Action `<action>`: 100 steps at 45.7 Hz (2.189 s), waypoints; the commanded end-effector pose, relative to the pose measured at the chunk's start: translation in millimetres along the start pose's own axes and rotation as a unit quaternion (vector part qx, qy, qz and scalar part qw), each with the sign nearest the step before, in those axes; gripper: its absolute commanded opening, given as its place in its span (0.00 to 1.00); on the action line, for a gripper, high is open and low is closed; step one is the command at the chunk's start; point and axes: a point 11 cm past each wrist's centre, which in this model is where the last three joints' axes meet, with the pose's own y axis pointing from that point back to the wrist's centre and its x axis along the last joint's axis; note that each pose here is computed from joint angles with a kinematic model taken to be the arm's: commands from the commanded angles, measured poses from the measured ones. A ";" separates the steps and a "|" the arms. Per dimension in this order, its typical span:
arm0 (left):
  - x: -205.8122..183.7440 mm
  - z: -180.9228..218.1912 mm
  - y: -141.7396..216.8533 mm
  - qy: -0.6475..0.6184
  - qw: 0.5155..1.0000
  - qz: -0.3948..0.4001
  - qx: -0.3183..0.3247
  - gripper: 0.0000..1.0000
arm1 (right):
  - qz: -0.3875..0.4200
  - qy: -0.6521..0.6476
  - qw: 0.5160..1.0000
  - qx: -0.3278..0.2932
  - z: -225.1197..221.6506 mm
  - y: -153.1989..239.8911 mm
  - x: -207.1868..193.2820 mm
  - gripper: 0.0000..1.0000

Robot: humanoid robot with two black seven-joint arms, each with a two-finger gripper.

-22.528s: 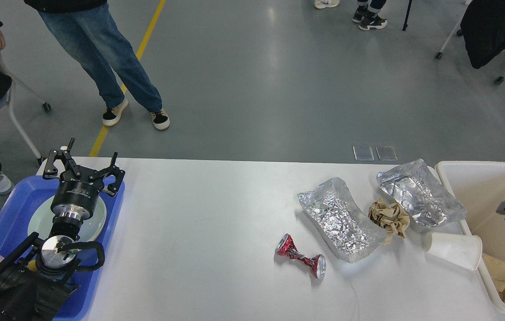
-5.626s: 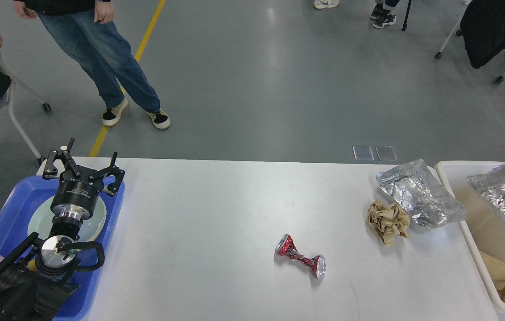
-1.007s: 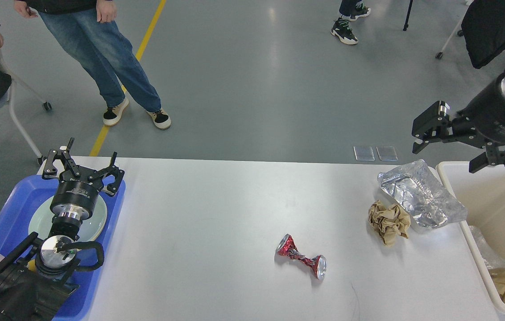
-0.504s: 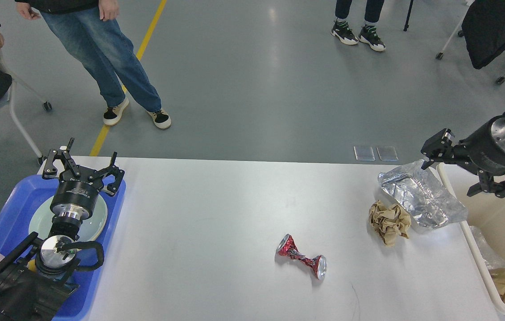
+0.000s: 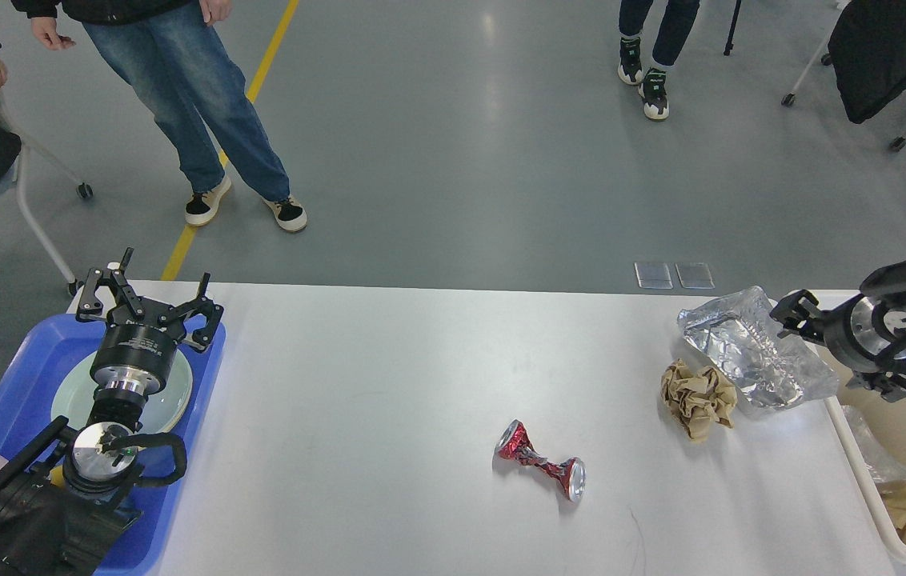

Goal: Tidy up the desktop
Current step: 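Lower the right gripper and close it on the foil packet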

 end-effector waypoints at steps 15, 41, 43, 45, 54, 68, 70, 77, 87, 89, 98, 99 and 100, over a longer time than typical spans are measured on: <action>0.0 0.0 0.0 0.000 1.000 0.000 0.000 0.96 | 0.018 -0.070 0.997 0.015 20.1 -74.5 -12.5 1.00; 0.0 0.0 0.0 0.000 1.000 0.000 0.000 0.96 | 0.029 -0.146 0.988 0.033 23.7 -130.0 -49.7 1.00; 0.0 0.0 0.0 0.000 1.000 0.000 0.000 0.96 | 0.035 -0.145 0.988 0.034 23.5 -129.8 -47.2 1.00; 0.0 0.0 0.0 0.000 1.000 0.000 0.000 0.96 | 0.040 -0.144 0.988 0.033 23.7 -129.6 -45.9 1.00; 0.0 0.0 0.0 0.000 1.000 0.000 0.000 0.96 | 0.045 -0.141 0.989 0.029 27.5 -131.2 -45.5 0.87; 0.0 0.0 0.0 0.000 1.000 0.000 0.000 0.96 | 0.057 -0.139 0.988 0.026 32.4 -131.6 -39.6 0.34; 0.0 0.0 0.0 0.000 1.000 0.000 0.000 0.96 | 0.057 -0.138 0.988 0.025 32.8 -131.7 -39.5 0.33; 0.0 0.0 0.0 0.000 1.000 0.000 0.000 0.96 | 0.057 -0.136 0.989 0.023 33.6 -131.8 -39.6 0.22; 0.0 0.0 0.0 0.000 1.000 0.000 0.000 0.96 | 0.053 -0.117 0.992 0.020 33.5 -134.5 -46.7 0.23; 0.0 0.0 0.0 0.000 1.000 0.000 0.000 0.96 | 0.050 -0.116 0.992 0.019 34.7 -136.6 -51.2 0.31; 0.0 0.0 0.0 0.000 1.000 0.000 0.000 0.96 | 0.055 -0.117 0.991 0.023 31.6 -139.6 -54.6 0.38; 0.0 0.0 0.0 0.000 1.000 0.000 0.000 0.96 | 0.054 -0.116 0.991 0.023 31.5 -140.3 -56.4 0.38; 0.0 0.0 0.0 0.000 1.000 0.000 0.000 0.96 | 0.053 -0.116 0.992 0.023 31.4 -141.0 -58.2 0.38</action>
